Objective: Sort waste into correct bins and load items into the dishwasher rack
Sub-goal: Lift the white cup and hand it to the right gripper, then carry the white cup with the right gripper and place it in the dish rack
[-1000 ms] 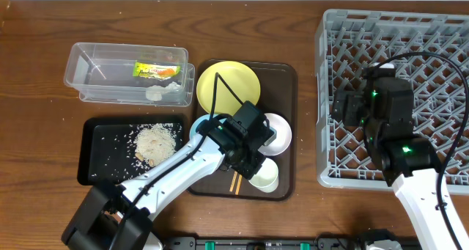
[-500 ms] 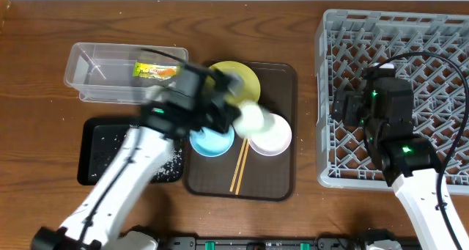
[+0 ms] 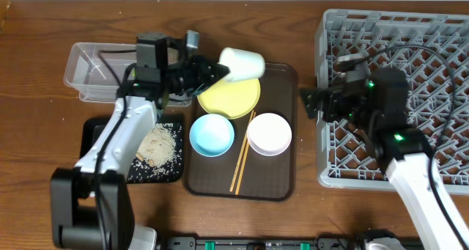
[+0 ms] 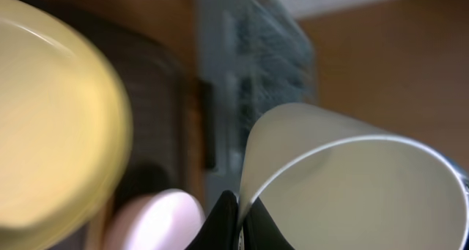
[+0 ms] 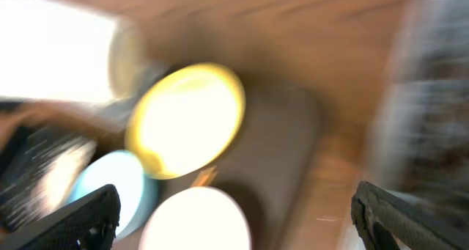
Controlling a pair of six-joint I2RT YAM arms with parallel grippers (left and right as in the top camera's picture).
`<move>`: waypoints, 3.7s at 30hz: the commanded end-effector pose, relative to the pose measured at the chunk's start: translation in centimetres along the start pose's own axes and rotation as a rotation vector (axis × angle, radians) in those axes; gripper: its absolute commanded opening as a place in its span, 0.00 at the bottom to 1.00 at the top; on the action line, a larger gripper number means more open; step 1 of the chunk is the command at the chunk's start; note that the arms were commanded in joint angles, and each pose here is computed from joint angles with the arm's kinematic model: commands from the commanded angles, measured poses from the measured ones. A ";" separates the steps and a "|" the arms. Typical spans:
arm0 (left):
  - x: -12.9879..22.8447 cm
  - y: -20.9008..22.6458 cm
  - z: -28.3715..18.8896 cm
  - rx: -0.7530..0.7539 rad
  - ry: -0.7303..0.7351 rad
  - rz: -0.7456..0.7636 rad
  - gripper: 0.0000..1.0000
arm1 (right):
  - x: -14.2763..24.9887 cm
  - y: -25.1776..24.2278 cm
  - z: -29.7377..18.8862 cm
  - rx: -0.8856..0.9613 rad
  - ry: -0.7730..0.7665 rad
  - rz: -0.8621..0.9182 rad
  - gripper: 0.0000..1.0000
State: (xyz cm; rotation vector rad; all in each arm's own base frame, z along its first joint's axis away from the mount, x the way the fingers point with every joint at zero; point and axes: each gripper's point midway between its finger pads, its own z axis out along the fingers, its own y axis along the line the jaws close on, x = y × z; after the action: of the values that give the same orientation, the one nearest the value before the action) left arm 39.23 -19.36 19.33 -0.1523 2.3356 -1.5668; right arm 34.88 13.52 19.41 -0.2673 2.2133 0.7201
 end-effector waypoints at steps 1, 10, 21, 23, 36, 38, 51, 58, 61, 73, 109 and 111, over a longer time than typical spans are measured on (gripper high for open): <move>2.7 -2.7 0.3 0.163 0.172 -0.036 0.06 | 1.6 5.1 0.6 -0.376 0.088 -0.036 0.99; 4.3 -5.1 -0.1 0.294 0.274 0.037 0.06 | 0.9 8.9 1.1 -0.849 0.015 -0.190 0.98; 4.4 -5.1 0.2 0.286 0.273 0.039 0.06 | -2.4 9.3 1.2 -0.854 -0.126 -0.314 0.98; 4.5 -5.1 0.2 0.286 0.275 0.035 0.06 | -2.6 9.5 1.1 -0.857 -0.129 -0.306 0.97; 6.1 -6.0 1.1 0.308 0.335 0.039 0.06 | -2.7 9.5 1.1 -0.856 -0.133 -0.311 0.83; 6.3 -6.1 1.2 0.309 0.341 0.040 0.06 | -2.7 9.5 1.1 -0.856 -0.134 -0.311 0.79; 5.8 -5.6 1.5 0.285 0.301 0.088 0.25 | -2.8 9.1 1.5 -0.828 -0.133 -0.289 0.51; 3.6 -3.3 1.7 0.173 0.182 0.104 0.38 | -4.0 6.2 2.5 -0.692 -0.156 -0.201 0.54; 2.2 -0.4 1.1 0.055 0.106 0.095 0.42 | -5.0 4.0 2.4 -0.613 -0.193 -0.176 0.56; -0.3 2.9 -1.9 -0.076 -0.007 0.059 0.44 | -12.9 -3.2 -1.1 -0.328 -0.405 -0.131 0.39; -2.3 5.8 -5.6 -0.433 -0.184 0.189 0.44 | -3.9 -13.9 -10.7 0.679 0.350 0.164 0.38; -2.0 6.5 -7.2 -0.544 -0.212 0.198 0.44 | -2.4 -14.5 -12.2 0.765 0.408 0.214 0.38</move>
State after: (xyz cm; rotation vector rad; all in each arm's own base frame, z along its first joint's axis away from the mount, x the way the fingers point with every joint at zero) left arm 39.07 -12.64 15.37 -0.2171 2.4782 -1.0278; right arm 35.82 -2.85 20.81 0.1306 2.7505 0.0290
